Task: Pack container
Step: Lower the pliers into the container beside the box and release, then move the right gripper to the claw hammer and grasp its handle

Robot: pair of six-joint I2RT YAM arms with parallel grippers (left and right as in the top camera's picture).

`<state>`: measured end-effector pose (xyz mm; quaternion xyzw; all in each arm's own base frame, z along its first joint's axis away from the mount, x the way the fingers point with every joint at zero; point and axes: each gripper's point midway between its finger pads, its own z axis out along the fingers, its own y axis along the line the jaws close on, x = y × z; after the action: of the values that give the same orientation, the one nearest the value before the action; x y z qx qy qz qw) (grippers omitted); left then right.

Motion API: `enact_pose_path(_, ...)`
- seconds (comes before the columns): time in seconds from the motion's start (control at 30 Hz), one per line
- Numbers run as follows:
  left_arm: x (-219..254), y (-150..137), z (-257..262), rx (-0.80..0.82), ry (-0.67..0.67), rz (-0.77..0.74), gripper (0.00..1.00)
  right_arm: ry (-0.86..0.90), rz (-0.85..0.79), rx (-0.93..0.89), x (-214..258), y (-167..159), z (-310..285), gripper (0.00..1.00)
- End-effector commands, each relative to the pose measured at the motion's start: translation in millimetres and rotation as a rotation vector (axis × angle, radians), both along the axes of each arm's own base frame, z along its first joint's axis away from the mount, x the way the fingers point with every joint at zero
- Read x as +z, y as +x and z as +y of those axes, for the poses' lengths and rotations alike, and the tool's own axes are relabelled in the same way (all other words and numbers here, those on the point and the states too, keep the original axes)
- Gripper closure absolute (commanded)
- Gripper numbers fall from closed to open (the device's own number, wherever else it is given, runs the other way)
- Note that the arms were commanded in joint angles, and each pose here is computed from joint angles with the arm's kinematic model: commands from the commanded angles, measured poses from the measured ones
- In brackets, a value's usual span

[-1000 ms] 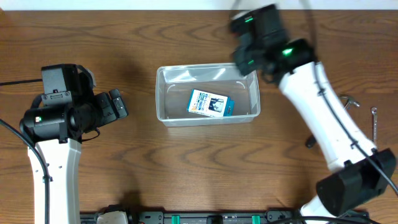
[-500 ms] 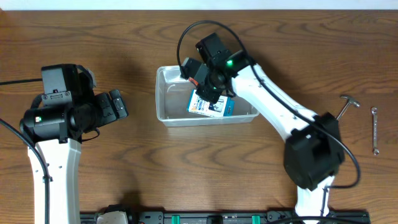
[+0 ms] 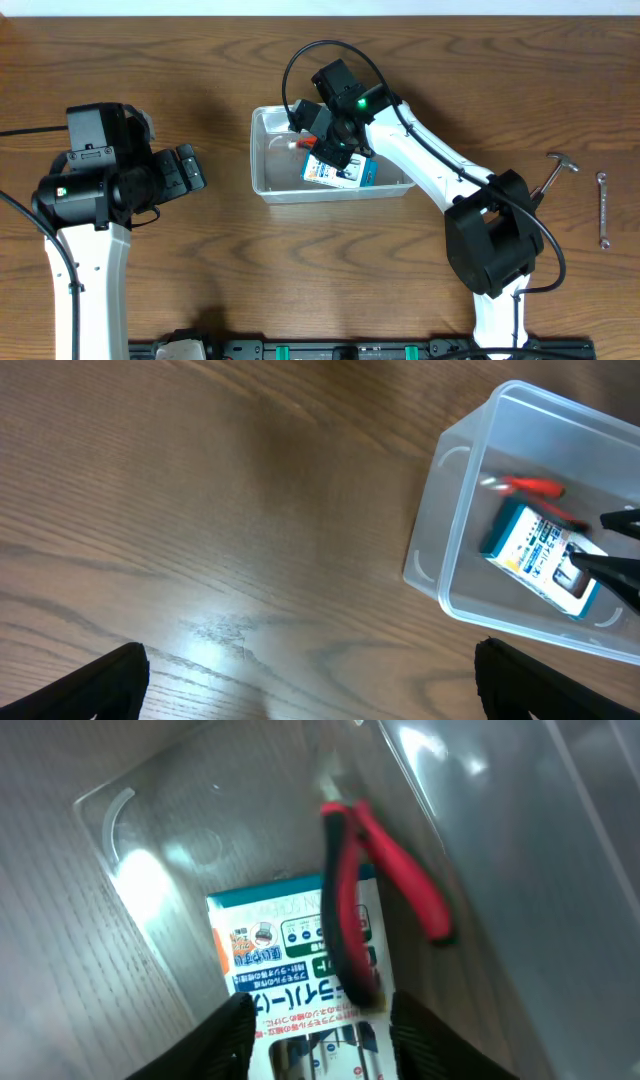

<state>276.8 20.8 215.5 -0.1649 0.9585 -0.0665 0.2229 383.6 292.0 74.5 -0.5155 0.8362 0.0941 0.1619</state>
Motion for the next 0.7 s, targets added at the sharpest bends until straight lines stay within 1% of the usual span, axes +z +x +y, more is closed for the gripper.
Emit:
enact_pose_path(0.0, 5, 2, 3, -0.008, 0.021, -0.01, 0.04, -0.028, -0.041, -0.06, 10, 6, -3, 0.52)
enact_pose_path(0.07, 5, 3, 3, -0.008, 0.021, -0.011, 0.04, -0.063, -0.095, -0.175, 28, 17, -16, 0.49)
enact_pose_path(0.1, 5, 3, 3, -0.009, 0.021, -0.011, 0.04, -0.081, -0.133, -0.243, 40, 24, -25, 0.46)
enact_pose_path(0.13, 5, 3, 3, -0.009, 0.021, -0.012, 0.04, -0.1, -0.2, -0.36, 61, 36, -41, 0.43)
enact_pose_path(0.2, 5, 3, 3, -0.009, 0.021, -0.014, 0.04, -0.103, -0.323, -0.579, 104, 53, -74, 0.41)
enact_pose_path(0.23, 5, 3, 3, -0.009, 0.021, -0.015, 0.04, -0.088, -0.375, -0.681, 125, 57, -90, 0.37)
enact_pose_path(0.3, 5, 3, 3, -0.009, 0.021, -0.014, 0.04, -0.021, -0.448, -0.887, 167, 59, -127, 0.19)
enact_pose_path(0.33, 5, 3, 3, -0.009, 0.021, -0.014, 0.04, 0.031, -0.46, -0.981, 186, 56, -146, 0.14)
enact_pose_path(0.43, 5, 3, 3, -0.008, 0.021, -0.014, 0.04, 0.155, -0.441, -1.282, 220, 40, -209, 0.09)
enact_pose_path(0.5, 5, 3, 3, -0.008, 0.021, -0.014, 0.04, 0.193, -0.399, -1.501, 226, 22, -257, 0.01)
enact_pose_path(0.57, 5, 3, 3, -0.008, 0.021, -0.014, 0.04, 0.197, -0.326, -1.692, 221, 2, -302, 0.01)
enact_pose_path(0.67, 5, 3, 3, -0.008, 0.021, -0.014, 0.04, 0.169, -0.193, -1.808, 201, -16, -340, 0.01)
